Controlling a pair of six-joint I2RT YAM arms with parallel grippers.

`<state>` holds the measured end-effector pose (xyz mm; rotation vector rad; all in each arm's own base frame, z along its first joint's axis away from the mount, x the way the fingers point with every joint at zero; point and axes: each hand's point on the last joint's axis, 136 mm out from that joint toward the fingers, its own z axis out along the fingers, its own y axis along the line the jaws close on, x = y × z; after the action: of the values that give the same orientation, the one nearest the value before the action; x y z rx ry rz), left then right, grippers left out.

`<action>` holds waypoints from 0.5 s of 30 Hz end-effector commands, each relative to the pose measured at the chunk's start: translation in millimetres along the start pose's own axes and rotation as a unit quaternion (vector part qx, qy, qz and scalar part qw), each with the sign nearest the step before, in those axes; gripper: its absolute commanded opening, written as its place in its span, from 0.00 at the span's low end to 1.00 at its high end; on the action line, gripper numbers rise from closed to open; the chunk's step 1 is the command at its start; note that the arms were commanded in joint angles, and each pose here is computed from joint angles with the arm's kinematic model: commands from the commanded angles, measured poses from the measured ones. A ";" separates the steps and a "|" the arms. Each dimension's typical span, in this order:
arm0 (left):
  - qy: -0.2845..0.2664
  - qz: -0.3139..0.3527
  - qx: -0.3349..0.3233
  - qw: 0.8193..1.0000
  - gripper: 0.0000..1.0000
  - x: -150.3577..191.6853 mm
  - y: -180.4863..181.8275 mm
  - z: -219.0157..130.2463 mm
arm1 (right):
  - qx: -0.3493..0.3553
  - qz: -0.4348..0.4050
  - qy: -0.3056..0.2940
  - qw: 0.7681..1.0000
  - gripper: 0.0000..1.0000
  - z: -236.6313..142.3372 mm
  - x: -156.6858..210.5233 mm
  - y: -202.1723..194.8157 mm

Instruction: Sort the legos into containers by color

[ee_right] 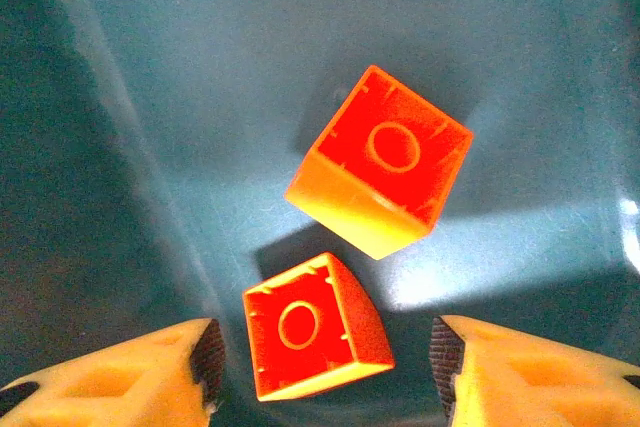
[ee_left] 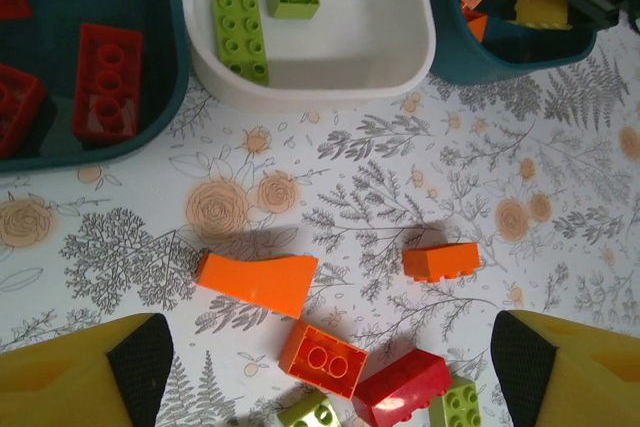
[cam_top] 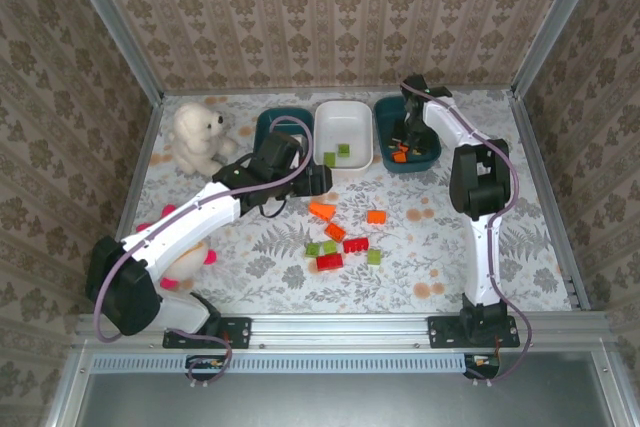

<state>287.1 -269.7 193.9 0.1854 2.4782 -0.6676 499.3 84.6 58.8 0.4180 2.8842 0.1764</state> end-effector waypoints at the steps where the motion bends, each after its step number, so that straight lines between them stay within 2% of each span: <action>1: -0.005 0.025 -0.009 1.000 0.86 -9.9 -4.8 -6.2 | -0.016 -0.007 -0.013 1.000 0.62 -31.4 -5.3 10.7; 8: 0.017 0.065 -0.001 0.998 0.84 -4.5 -11.5 -8.1 | -0.050 -0.026 -0.136 0.989 0.59 -139.7 -22.3 30.5; 11: 0.046 0.104 0.005 0.993 0.83 11.6 -15.8 -4.3 | -0.069 -0.050 -0.177 0.981 0.59 -175.9 0.7 43.4; 15: 0.097 0.162 0.024 0.982 0.81 43.2 -31.5 7.7 | -0.112 -0.061 -0.195 0.973 0.60 -195.9 58.2 45.2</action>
<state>266.7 -288.7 186.1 0.4813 2.5123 -0.6004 442.4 120.4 243.8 0.2273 2.4826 0.3162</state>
